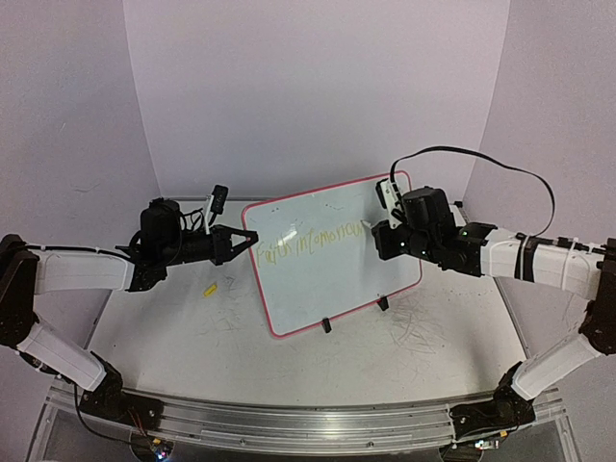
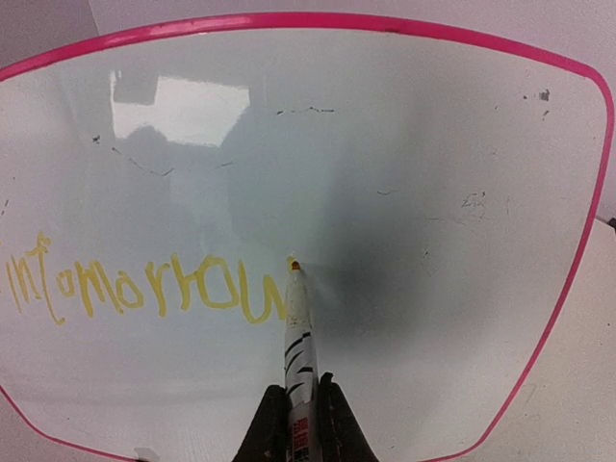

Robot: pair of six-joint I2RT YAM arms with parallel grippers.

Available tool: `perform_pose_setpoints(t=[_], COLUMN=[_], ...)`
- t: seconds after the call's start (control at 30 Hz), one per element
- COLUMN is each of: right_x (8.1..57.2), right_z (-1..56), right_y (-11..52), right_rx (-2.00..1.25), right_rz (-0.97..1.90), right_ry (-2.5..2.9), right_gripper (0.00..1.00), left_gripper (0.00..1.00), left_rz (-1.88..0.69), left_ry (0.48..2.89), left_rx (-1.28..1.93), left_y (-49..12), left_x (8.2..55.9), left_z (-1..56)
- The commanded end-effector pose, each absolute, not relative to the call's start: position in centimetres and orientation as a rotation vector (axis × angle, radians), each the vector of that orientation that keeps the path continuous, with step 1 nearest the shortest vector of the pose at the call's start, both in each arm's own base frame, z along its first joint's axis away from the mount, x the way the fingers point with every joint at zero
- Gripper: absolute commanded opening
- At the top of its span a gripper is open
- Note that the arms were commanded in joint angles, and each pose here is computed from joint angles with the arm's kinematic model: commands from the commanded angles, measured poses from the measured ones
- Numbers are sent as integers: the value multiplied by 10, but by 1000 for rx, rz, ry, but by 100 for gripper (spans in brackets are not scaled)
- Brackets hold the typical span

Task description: Write a sentence on the whiteboard

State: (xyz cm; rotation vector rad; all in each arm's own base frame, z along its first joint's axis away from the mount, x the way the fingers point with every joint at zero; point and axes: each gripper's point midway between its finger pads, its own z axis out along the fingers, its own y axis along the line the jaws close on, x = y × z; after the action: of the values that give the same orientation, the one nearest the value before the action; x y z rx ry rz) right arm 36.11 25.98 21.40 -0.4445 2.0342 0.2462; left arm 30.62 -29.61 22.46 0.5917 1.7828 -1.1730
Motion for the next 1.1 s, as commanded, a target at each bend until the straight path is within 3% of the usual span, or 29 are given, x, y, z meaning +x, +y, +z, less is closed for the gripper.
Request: perform_pose_setpoints(t=[0.0,0.67,0.9,1.07], right_x=[372,379,364,349], right_z=[239,231,218,243], right_y=[258,256,257,244], right_rx=[-380,-356,-404,-379], right_rz=[244,207,245,286], right_ry=[1969,1988,2058,1996], right_gripper=[0,0,0,0], left_gripper=[0,0,0,0], left_rz=[-1105,-1102,-1102,-1098], left_ry=[1797,1791,1795,1798], left_rx=[645,645,644,641], left_y=[-299,-299,-298,-298], left_x=[308,307,306,307], left_z=[217,219,218,217])
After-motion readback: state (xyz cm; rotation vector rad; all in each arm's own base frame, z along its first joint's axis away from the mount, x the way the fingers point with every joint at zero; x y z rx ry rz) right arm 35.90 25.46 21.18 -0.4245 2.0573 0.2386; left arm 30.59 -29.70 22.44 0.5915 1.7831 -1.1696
